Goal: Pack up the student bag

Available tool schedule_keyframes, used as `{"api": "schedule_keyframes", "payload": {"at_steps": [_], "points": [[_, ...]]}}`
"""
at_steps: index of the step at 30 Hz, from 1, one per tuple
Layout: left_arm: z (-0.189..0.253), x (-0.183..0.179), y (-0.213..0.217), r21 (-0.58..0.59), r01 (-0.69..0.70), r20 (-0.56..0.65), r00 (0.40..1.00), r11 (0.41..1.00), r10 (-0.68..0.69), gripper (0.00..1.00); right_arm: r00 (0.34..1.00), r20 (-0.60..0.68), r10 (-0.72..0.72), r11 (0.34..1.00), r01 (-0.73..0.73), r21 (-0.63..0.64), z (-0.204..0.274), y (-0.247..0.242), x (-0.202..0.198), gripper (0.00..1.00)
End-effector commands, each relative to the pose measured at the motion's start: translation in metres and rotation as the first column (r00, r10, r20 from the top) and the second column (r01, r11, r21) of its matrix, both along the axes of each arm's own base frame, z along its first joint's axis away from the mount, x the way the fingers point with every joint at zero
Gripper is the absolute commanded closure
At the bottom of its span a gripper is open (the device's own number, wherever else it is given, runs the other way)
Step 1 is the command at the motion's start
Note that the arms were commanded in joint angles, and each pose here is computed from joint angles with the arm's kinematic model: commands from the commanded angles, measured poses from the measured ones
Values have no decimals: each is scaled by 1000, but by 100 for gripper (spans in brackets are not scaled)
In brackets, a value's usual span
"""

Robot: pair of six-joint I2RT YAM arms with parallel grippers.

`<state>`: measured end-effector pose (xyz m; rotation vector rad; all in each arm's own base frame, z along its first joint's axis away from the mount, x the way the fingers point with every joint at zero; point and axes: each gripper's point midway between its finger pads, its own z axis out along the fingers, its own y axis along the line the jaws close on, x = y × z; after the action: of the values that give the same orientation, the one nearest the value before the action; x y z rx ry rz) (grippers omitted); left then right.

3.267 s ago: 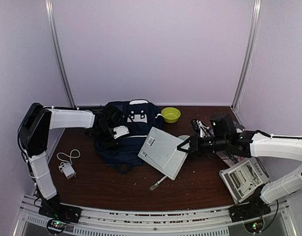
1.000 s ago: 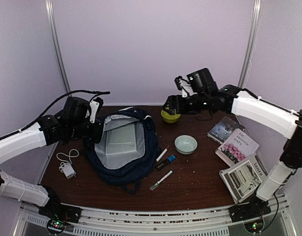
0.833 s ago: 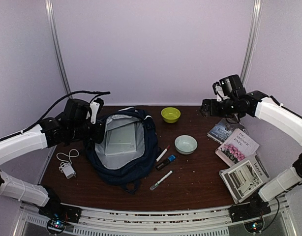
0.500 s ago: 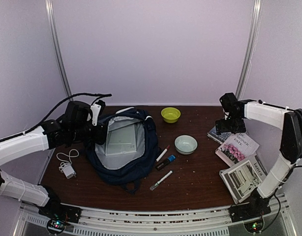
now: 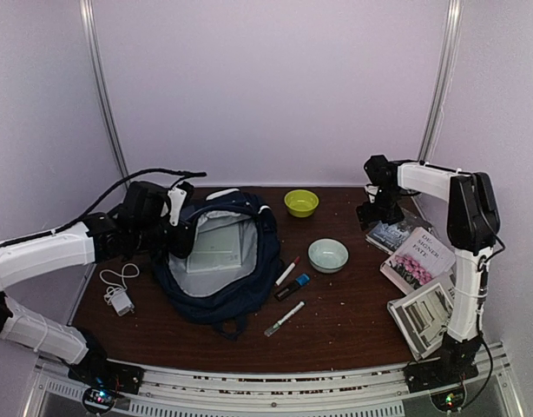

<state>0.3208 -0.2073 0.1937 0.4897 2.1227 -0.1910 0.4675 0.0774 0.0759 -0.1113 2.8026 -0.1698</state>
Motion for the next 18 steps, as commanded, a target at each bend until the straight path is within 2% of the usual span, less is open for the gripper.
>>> {"api": "schedule_keyframes", "payload": {"at_steps": [1, 8, 12, 16, 18], "points": [[39, 23, -10, -80, -5, 130, 991, 997, 15, 100, 992, -127, 16, 1000, -16, -3, -29, -6, 1, 9], [37, 24, -5, -66, -25, 133, 991, 998, 33, 100, 982, -177, 68, 998, -64, 29, -34, 2, -2, 14], [36, 27, -5, -65, -32, 137, 990, 997, 40, 100, 975, -208, 76, 992, -53, 112, -33, 18, -14, 20], [41, 30, -9, -78, -28, 143, 989, 997, 40, 100, 967, -166, 191, 924, -120, 364, -14, 68, -20, 25], [42, 29, -9, -79, -25, 140, 990, 997, 36, 100, 987, -102, 126, 955, -93, 281, 1, 47, -10, 24]]}}
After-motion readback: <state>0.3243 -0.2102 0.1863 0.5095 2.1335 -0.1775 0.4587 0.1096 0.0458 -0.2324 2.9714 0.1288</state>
